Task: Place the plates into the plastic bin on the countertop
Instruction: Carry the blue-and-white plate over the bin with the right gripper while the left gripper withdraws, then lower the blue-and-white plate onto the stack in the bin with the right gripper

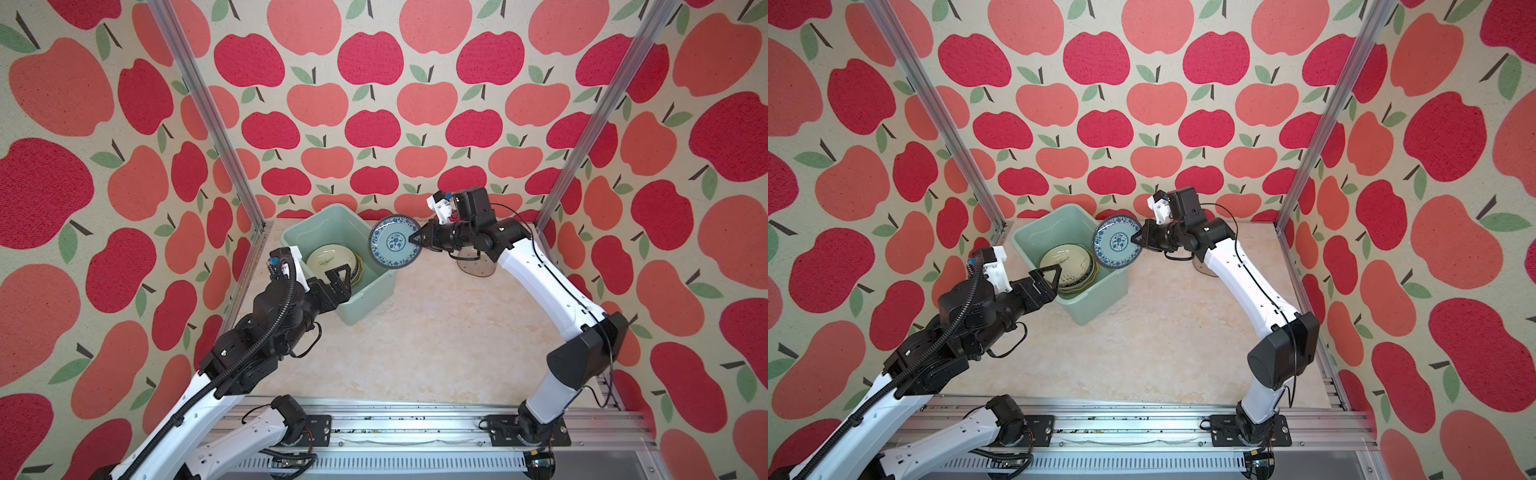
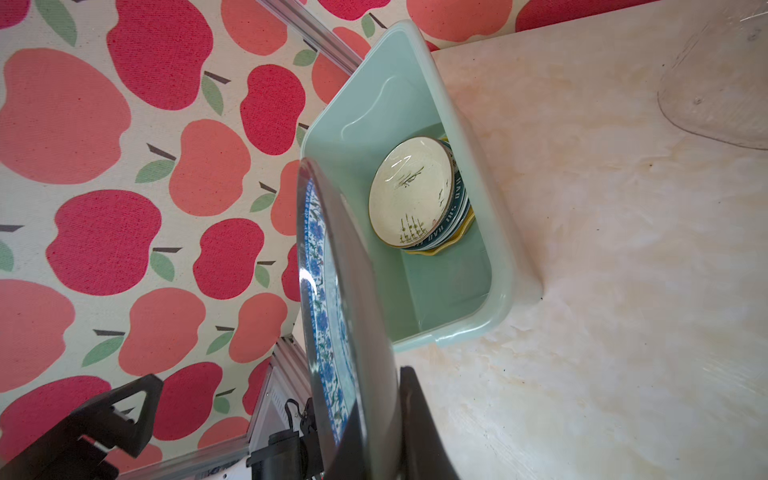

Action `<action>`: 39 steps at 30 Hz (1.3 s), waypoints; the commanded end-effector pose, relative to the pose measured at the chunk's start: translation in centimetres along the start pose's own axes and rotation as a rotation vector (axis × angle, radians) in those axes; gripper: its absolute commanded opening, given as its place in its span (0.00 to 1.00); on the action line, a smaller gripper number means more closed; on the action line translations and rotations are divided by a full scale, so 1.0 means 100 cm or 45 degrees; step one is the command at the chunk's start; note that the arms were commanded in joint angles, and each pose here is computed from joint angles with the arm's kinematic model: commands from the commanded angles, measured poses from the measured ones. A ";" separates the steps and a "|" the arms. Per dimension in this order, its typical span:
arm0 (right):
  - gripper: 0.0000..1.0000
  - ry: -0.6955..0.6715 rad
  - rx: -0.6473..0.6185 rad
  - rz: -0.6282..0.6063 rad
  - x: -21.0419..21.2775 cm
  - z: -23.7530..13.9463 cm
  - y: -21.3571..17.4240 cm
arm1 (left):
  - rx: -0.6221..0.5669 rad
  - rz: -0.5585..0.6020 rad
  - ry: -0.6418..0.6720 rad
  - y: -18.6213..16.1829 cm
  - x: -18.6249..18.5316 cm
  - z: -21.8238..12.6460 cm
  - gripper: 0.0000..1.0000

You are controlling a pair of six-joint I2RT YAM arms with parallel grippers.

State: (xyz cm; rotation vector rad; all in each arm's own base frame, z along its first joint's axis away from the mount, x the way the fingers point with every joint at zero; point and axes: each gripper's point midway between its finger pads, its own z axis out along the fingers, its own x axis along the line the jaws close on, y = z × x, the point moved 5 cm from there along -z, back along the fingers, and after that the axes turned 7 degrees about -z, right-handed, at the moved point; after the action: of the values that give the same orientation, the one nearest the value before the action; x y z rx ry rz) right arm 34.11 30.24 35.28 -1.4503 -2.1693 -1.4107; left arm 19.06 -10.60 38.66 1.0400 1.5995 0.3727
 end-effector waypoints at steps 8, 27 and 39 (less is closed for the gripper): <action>0.00 -0.230 -0.041 0.035 0.016 0.085 0.027 | -0.058 0.271 0.279 0.022 0.021 -0.003 0.99; 0.00 -0.215 -0.147 -0.097 0.021 0.232 -0.006 | 0.021 0.245 0.342 0.013 0.056 -0.012 0.99; 0.00 -0.170 -0.209 -0.025 0.010 0.269 -0.012 | 0.061 0.216 0.334 0.012 0.053 -0.006 0.99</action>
State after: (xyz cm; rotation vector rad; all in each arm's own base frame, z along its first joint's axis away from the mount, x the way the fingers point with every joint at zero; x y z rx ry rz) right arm 40.70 50.78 19.67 -1.6192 -2.2753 -1.4577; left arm 19.35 -5.63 36.52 1.1844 1.7537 0.6208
